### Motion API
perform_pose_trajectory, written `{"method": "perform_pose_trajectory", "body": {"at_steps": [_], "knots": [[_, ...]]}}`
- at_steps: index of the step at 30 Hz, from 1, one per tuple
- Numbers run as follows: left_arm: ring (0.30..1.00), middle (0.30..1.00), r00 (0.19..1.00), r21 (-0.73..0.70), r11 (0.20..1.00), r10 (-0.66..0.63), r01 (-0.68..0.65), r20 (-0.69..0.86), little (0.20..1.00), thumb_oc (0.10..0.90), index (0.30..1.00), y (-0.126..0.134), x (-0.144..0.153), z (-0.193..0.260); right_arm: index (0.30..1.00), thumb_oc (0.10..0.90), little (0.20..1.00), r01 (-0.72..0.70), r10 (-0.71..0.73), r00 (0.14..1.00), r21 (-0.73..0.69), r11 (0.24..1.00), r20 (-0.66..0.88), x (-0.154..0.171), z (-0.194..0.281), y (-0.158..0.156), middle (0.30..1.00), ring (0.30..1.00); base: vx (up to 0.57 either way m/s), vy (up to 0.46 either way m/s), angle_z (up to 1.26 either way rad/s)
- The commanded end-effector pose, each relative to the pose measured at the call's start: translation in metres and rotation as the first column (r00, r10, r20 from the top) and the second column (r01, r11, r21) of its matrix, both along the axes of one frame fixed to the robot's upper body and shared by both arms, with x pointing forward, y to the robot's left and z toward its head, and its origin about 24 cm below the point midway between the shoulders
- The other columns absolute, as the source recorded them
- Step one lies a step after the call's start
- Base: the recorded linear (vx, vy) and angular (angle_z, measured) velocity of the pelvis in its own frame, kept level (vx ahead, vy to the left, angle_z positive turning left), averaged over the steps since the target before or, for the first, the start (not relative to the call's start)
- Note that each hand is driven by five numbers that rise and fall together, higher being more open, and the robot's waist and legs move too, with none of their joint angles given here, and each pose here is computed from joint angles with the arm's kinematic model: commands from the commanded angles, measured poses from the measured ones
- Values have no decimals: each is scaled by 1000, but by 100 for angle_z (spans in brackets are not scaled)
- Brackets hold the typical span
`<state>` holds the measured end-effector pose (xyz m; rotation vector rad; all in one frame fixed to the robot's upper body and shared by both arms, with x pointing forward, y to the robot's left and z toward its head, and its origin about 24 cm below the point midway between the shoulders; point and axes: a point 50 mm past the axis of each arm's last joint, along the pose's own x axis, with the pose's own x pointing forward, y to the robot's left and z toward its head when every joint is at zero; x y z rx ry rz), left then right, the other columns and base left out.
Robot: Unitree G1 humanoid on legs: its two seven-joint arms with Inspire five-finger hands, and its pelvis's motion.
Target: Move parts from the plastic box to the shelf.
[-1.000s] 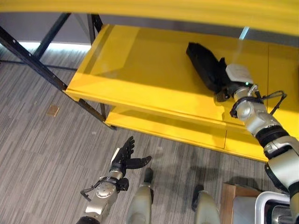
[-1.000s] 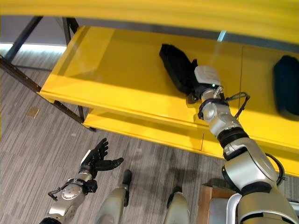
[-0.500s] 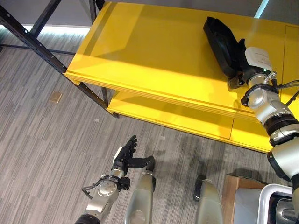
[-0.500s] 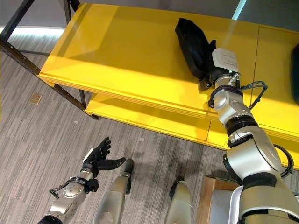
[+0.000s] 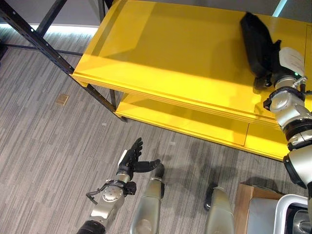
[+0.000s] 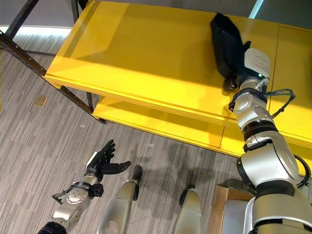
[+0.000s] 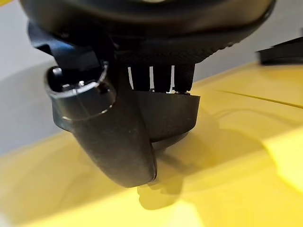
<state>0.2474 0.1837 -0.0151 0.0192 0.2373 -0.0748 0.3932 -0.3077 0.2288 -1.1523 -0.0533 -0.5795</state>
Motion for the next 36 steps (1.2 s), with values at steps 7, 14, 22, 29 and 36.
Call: {"method": "perform_pose_trajectory", "body": {"at_steps": [7, 14, 22, 29, 36], "knots": [[1000, 1000, 979, -69, 998, 27, -13, 200, 1000, 900, 1000, 4, 13, 38, 300, 400, 300, 209, -219, 956, 71, 975, 197, -32, 51, -55, 300, 300, 0, 0, 0], [1000, 1000, 980, -73, 997, 33, -19, 198, 1000, 900, 1000, 5, 12, 38, 300, 400, 300, 219, -239, 954, 123, 968, 179, -33, 41, -59, 300, 300, 0, 0, 0], [1000, 1000, 979, -69, 997, 50, -37, 196, 1000, 900, 1000, 11, 12, 38, 300, 400, 300, 136, -135, 980, 0, 991, 149, -18, 46, -34, 300, 300, -5, 1, -1], [1000, 1000, 978, -72, 997, 51, -37, 201, 1000, 900, 1000, 12, 13, 39, 300, 400, 300, 75, -62, 993, -130, 989, 105, -8, 53, -12, 300, 300, 0, 0, 0], [1000, 1000, 976, -75, 996, 54, -39, 210, 1000, 900, 1000, 11, 16, 42, 300, 400, 300, 32, -19, 997, -168, 985, 76, 2, 52, 7, 300, 300, -6, 4, 1]]}}
